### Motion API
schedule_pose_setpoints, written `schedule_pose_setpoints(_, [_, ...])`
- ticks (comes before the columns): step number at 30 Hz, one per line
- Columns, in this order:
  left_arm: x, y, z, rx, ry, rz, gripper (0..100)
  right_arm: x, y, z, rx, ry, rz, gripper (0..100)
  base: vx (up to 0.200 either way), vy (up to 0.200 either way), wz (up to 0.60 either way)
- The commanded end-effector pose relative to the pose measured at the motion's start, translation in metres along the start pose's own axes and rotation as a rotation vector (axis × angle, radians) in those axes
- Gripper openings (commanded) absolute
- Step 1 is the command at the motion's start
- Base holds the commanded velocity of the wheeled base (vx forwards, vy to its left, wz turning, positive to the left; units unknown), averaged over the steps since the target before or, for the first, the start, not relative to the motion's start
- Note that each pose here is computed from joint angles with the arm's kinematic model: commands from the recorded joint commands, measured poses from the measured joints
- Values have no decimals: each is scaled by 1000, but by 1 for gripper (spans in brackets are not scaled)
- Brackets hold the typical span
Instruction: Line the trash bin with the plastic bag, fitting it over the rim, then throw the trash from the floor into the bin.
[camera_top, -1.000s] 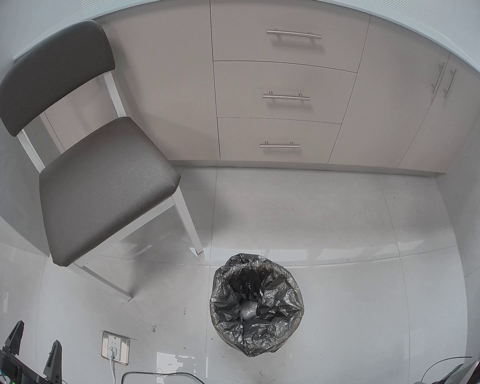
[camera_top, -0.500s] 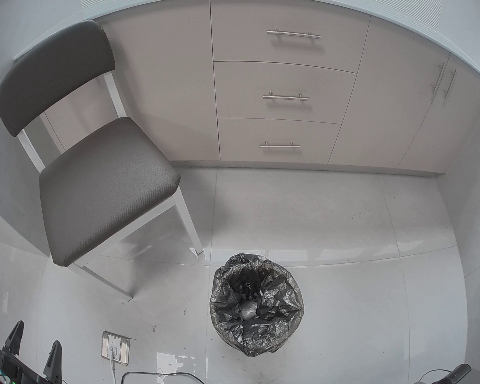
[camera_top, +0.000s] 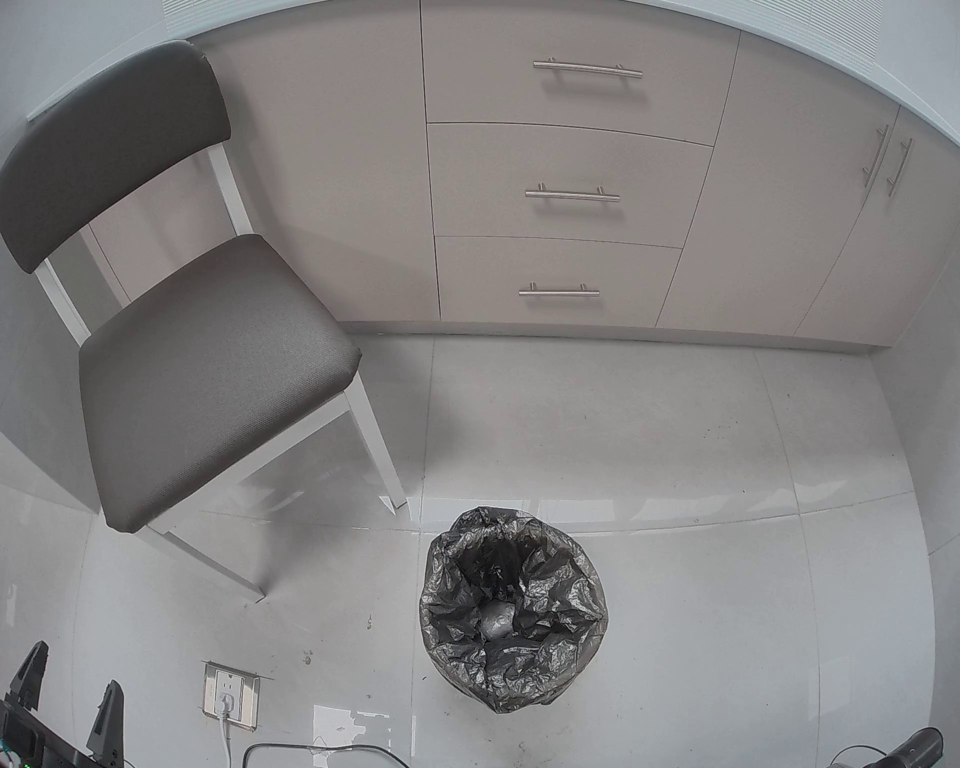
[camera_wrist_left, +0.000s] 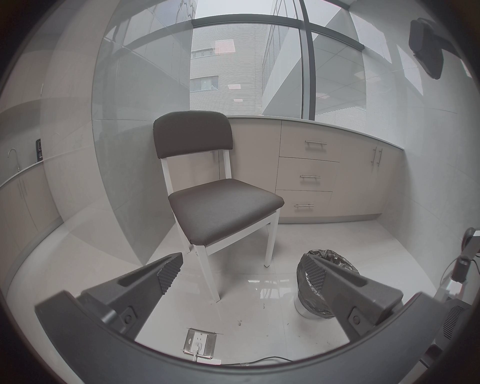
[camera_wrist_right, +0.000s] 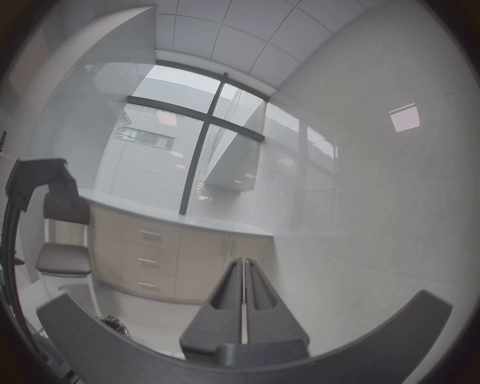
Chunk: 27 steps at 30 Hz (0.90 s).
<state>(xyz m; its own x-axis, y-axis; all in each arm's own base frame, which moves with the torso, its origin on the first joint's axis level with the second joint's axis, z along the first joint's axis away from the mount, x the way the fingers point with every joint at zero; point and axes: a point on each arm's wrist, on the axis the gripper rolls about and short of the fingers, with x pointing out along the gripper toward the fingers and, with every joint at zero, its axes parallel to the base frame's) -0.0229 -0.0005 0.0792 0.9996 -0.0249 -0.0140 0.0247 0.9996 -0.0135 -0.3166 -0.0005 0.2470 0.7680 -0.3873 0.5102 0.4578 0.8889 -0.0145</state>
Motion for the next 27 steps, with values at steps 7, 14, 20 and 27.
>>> schedule_pose_setpoints(7, [0, 0, -4, 1, -3, 0, 100, 71, 55, -97, 110, 439, 340, 0, 0, 0, 0])
schedule_pose_setpoints(14, [0, 0, -4, -1, -2, 0, 100, 146, 124, -224, 270, 444, 326, 0, 0, 0, 0])
schedule_pose_setpoints(20, [0, 0, -4, -1, -3, 0, 100, 141, 135, -274, 184, 506, 357, 0, 0, 0, 0])
schedule_pose_setpoints(27, [0, 0, -4, 1, -2, 0, 100, 140, 137, -273, 183, 502, 474, 0, 0, 0, 0])
